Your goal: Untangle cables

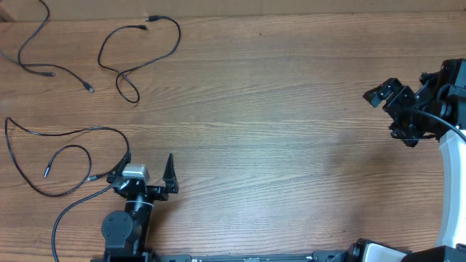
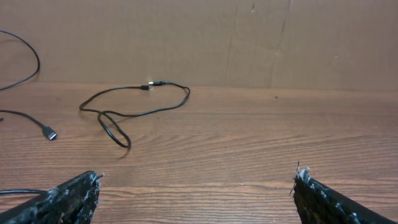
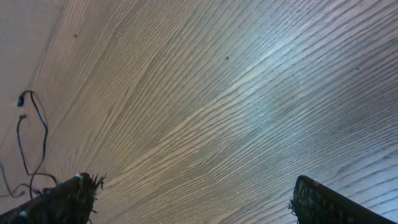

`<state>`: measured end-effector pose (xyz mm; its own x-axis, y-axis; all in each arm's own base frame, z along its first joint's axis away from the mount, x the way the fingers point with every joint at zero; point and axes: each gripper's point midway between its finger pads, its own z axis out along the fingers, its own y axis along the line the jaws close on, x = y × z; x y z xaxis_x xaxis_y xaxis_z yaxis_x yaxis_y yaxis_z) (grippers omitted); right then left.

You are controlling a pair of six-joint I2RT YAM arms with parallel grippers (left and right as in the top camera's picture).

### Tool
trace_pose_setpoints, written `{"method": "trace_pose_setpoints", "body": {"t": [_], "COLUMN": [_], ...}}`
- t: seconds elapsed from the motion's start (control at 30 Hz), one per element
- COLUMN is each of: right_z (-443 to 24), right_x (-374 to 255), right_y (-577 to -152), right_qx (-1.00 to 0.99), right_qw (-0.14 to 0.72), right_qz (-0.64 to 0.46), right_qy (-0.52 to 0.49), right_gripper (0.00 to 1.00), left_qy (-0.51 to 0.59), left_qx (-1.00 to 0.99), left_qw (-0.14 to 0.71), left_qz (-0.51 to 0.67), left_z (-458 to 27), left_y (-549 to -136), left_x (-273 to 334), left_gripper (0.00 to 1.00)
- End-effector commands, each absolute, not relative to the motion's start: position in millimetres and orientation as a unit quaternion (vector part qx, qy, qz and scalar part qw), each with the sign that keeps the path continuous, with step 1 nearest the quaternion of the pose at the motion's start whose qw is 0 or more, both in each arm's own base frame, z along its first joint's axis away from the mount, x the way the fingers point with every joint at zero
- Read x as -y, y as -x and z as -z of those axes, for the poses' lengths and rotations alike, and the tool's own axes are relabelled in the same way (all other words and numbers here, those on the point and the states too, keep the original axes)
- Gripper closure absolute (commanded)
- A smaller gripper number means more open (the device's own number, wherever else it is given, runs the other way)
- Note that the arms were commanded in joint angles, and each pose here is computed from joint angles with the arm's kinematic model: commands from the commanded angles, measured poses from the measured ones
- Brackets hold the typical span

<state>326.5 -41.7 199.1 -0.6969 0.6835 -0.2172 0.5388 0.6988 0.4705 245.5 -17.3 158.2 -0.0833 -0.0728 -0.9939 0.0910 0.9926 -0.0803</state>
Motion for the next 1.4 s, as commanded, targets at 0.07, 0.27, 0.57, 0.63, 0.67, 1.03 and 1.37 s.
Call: {"method": "trace_pose_setpoints", "body": {"t": [0.07, 0.27, 0.57, 0.63, 0.67, 1.03, 1.37], "right_z": [-202, -202, -184, -184, -183, -193, -207], "right_x": [45, 15, -12, -15, -15, -14, -13], "right_y": [-329, -325, -288, -279, -274, -251, -248], "right_qx": [-0.901, -0.911, -0.896, -0.882, -0.874, -0.832, -0.771], "right_qw": [0.199, 0.214, 0.374, 0.406, 0.424, 0.521, 0.621], "right_qz": [-0.184, -0.194, -0.122, -0.132, -0.136, -0.130, -0.111], "right_qy": [-0.338, -0.293, -0.206, -0.197, -0.193, -0.137, -0.083], "right_gripper": [0.00, 0.00, 0.00, 0.00, 0.00, 0.00, 0.00], "left_qy": [-0.011, -0.011, -0.011, -0.011, -0.011, -0.011, -0.011], "left_qx": [-0.732, -0.732, -0.732, -0.732, -0.732, -0.732, -0.732], "left_qw": [0.679, 0.679, 0.679, 0.679, 0.679, 0.679, 0.679], "left_qz": [0.052, 0.052, 0.052, 0.052, 0.052, 0.052, 0.052], "left_z": [-157, -157, -157, -157, -157, -157, -157], "left_y": [-246, -246, -246, -246, -246, -246, -246], "left_x": [17, 17, 17, 17, 17, 17, 17], "left_gripper": [0.00, 0.00, 0.01, 0.00, 0.00, 0.00, 0.00]}}
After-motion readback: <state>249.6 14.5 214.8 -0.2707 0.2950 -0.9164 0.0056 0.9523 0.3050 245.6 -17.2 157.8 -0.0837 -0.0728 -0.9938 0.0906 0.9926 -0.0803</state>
